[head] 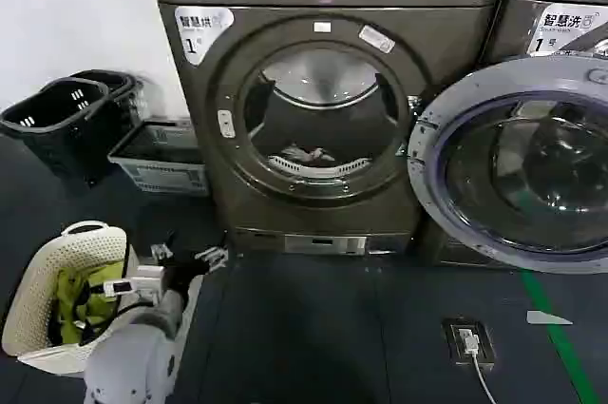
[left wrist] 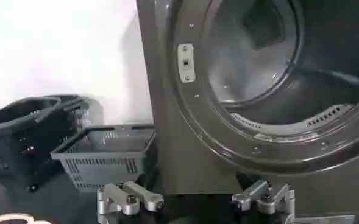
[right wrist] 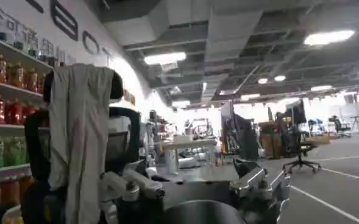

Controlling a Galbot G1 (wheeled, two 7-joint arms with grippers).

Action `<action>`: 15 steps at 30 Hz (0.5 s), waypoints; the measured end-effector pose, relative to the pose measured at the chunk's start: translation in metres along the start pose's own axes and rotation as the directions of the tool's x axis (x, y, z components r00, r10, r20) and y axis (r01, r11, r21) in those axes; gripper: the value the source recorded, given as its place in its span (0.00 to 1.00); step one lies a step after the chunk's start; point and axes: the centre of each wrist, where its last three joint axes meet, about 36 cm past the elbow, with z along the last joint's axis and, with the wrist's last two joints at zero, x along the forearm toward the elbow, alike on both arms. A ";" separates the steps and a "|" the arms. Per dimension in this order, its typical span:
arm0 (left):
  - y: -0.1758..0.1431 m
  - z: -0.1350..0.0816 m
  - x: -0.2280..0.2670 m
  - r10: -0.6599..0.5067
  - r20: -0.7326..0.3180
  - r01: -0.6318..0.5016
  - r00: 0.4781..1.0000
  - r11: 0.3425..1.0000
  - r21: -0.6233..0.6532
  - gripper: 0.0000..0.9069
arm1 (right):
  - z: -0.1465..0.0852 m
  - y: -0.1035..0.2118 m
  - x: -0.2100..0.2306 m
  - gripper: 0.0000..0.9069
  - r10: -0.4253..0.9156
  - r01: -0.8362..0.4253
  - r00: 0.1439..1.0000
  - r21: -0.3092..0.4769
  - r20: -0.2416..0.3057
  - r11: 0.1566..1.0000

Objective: Grasp the clothes from the dryer.

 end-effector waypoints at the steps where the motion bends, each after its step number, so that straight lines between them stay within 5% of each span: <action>1: 0.000 0.000 0.000 0.000 0.000 0.000 1.000 1.000 -0.001 1.00 | 0.001 0.000 0.000 1.00 0.001 -0.001 1.000 -0.005 0.004 1.000; 15: -0.001 0.001 -0.001 -0.002 -0.004 0.002 1.000 1.000 -0.006 1.00 | 0.012 0.003 -0.005 1.00 0.011 -0.010 0.999 -0.035 0.042 0.999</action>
